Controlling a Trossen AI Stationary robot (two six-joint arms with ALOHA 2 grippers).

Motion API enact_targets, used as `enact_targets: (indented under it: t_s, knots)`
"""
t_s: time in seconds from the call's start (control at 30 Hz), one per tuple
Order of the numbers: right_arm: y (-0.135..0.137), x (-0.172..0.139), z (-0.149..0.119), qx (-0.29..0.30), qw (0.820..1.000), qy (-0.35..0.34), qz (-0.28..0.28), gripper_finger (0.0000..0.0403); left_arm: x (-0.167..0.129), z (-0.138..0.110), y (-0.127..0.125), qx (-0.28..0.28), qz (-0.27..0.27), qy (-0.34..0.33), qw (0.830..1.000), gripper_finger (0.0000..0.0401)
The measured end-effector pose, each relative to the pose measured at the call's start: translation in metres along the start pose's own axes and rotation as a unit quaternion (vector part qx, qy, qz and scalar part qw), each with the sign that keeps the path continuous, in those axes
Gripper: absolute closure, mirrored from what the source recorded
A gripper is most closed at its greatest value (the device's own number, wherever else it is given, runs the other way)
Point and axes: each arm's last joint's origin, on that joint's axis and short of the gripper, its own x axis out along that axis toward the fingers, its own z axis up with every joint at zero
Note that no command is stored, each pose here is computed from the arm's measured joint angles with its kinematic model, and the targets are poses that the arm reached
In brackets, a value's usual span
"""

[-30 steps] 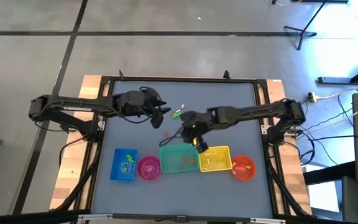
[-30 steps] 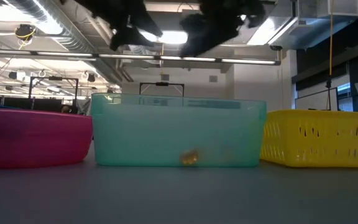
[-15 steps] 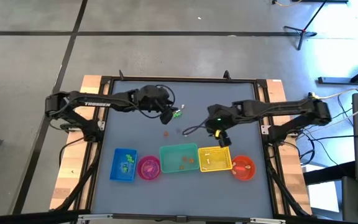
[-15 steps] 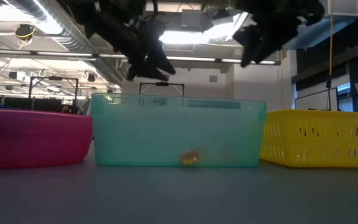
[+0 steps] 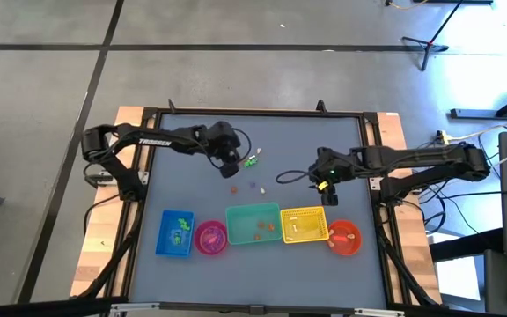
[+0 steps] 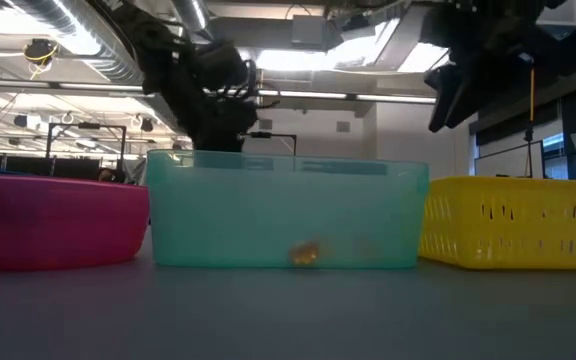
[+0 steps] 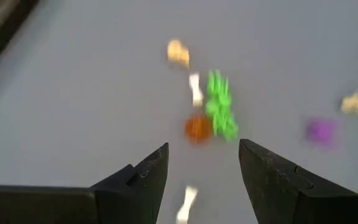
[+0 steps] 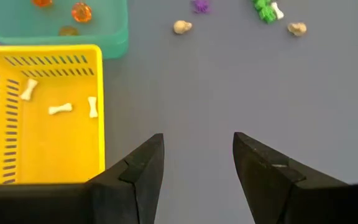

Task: Sort Halloween decoration
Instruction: Put the white bone toy into the yellow bin

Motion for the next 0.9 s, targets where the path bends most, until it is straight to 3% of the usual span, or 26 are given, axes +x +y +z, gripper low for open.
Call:
enact_targets:
  t_s: [0.23,0.63,0.9]
  knots:
    - [0.001,0.009,-0.005,0.000,1.000,0.000,0.000,0.0214,0.003,-0.014,0.001,0.038,-0.004,0.070,0.997,0.0221]
    - [0.002,0.015,-0.006,0.001,1.000,-0.014,-0.001,0.0214,0.003,-0.015,0.004,0.065,0.027,0.074,0.995,0.0221]
    - [0.002,0.015,-0.006,0.001,1.000,-0.015,-0.001,0.0214,0.024,-0.026,0.004,0.066,0.024,0.113,0.991,0.0221]
